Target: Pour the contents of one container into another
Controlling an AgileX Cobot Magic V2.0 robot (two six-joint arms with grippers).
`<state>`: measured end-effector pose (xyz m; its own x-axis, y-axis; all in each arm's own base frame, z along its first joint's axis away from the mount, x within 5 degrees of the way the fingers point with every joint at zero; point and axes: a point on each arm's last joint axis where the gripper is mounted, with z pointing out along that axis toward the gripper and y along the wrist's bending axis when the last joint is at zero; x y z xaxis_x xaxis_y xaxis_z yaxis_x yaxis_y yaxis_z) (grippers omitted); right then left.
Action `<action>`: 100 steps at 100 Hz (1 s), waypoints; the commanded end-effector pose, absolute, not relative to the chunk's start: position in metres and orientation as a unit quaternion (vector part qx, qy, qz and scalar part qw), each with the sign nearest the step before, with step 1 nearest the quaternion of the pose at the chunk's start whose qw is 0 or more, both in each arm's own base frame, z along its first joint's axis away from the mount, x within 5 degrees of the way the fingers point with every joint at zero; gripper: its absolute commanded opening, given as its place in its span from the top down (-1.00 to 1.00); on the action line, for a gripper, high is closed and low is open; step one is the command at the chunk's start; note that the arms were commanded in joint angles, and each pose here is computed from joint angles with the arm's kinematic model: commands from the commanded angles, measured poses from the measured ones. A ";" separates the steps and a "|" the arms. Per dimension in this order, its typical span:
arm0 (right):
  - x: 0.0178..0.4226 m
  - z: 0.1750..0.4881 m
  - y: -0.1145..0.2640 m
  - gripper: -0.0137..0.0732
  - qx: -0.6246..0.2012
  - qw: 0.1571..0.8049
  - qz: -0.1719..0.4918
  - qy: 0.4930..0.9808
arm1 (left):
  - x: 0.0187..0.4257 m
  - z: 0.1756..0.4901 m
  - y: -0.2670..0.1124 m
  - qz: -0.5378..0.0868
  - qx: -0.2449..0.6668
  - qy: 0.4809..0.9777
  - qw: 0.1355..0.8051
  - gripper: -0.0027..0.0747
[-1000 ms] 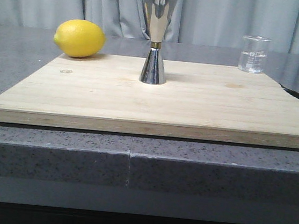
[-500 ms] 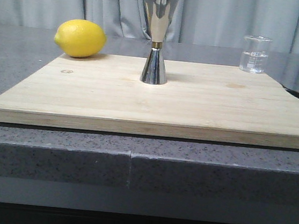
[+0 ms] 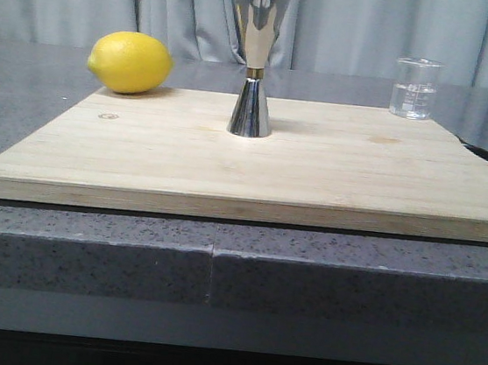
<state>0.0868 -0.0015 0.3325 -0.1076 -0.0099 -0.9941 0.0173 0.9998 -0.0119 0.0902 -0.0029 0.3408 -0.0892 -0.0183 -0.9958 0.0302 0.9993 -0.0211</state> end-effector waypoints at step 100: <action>0.088 0.352 -0.003 -0.57 0.003 0.710 -0.020 0.704 | 0.100 0.354 -0.003 -0.019 0.001 0.720 0.694 -0.59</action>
<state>0.0875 -0.0016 0.3337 -0.1010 -0.0114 -0.9948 0.0183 0.9997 -0.0133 0.0991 -0.0028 0.3358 -0.1430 -0.0150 -0.9896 0.0258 0.9995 -0.0189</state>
